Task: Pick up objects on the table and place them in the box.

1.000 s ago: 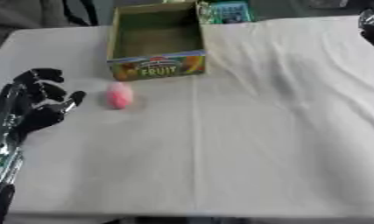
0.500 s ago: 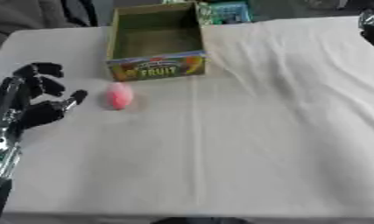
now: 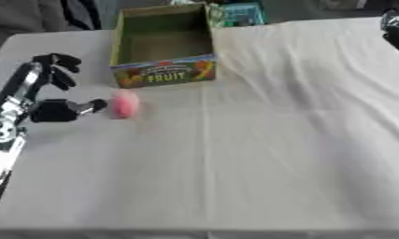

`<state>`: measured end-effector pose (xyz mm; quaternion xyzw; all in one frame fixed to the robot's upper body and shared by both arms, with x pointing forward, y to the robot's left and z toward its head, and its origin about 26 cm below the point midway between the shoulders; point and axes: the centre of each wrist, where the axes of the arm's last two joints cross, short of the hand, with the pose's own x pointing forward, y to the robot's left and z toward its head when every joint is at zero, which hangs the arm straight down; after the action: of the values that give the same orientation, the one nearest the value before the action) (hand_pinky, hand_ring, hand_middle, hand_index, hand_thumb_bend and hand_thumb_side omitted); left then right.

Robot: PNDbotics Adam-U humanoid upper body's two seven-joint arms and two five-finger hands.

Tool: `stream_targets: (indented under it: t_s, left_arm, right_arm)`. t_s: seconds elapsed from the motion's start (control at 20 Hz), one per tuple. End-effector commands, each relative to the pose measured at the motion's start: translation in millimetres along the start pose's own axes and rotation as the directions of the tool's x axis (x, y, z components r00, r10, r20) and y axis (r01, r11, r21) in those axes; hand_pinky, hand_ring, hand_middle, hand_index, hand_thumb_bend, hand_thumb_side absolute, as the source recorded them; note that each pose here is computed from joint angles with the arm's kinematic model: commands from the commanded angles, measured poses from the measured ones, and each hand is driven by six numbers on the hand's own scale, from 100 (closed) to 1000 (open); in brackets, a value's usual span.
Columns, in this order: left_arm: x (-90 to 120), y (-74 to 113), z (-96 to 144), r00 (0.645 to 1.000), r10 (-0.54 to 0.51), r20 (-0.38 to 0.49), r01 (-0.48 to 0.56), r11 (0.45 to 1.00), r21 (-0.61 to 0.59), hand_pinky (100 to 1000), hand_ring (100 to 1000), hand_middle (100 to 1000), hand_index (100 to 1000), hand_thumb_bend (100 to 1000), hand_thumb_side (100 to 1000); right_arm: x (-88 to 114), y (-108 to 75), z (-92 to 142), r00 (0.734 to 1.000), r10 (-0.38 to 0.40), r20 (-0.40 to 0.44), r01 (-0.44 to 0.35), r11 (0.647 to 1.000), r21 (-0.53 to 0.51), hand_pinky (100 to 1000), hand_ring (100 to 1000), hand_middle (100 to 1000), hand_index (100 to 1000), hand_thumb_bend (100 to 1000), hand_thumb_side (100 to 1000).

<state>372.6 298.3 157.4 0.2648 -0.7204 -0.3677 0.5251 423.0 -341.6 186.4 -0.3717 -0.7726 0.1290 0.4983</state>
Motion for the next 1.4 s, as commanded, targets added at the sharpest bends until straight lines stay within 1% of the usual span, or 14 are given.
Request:
stream_targets:
  t_s: [0.05, 0.3, 0.55, 0.9, 1.15, 1.4]
  left_arm:
    - [4, 16.4, -7, 0.992, -0.126, 0.004, 0.126, 0.991, -0.041, 606, 580, 639, 777, 761, 164]
    - [10, 17.3, -18, 0.975, -0.222, 0.013, 0.221, 0.968, -0.122, 618, 587, 643, 785, 764, 165]
    - [12, 11.8, -27, 0.962, -0.274, 0.013, 0.272, 0.944, -0.19, 637, 612, 671, 807, 801, 192]
    - [5, -6.7, -36, 0.952, -0.306, -0.012, 0.295, 0.926, -0.237, 662, 651, 716, 832, 808, 190]
    - [-3, -20.2, -38, 0.951, -0.306, -0.036, 0.288, 0.924, -0.253, 663, 655, 727, 843, 809, 189]
    - [-6, -28.1, -39, 0.951, -0.306, -0.042, 0.285, 0.922, -0.263, 661, 652, 729, 849, 800, 177]
  right_arm:
    - [11, -10.4, -8, 0.999, 0.009, 0.039, -0.009, 1.0, -0.021, 735, 880, 713, 895, 100, 463]
    - [11, -9.0, -8, 0.999, 0.008, 0.039, -0.007, 1.0, -0.017, 735, 880, 713, 895, 100, 464]
    - [11, -7.9, -7, 0.999, 0.007, 0.038, -0.006, 1.0, -0.013, 735, 881, 713, 895, 100, 465]
    - [11, -6.2, -7, 0.999, 0.004, 0.038, -0.004, 1.0, -0.008, 735, 881, 713, 895, 100, 466]
    - [11, -5.8, -7, 0.999, 0.003, 0.037, -0.003, 1.0, -0.007, 735, 881, 713, 894, 100, 465]
    - [11, -5.0, -7, 0.999, 0.001, 0.036, -0.001, 1.0, -0.006, 735, 881, 714, 894, 100, 470]
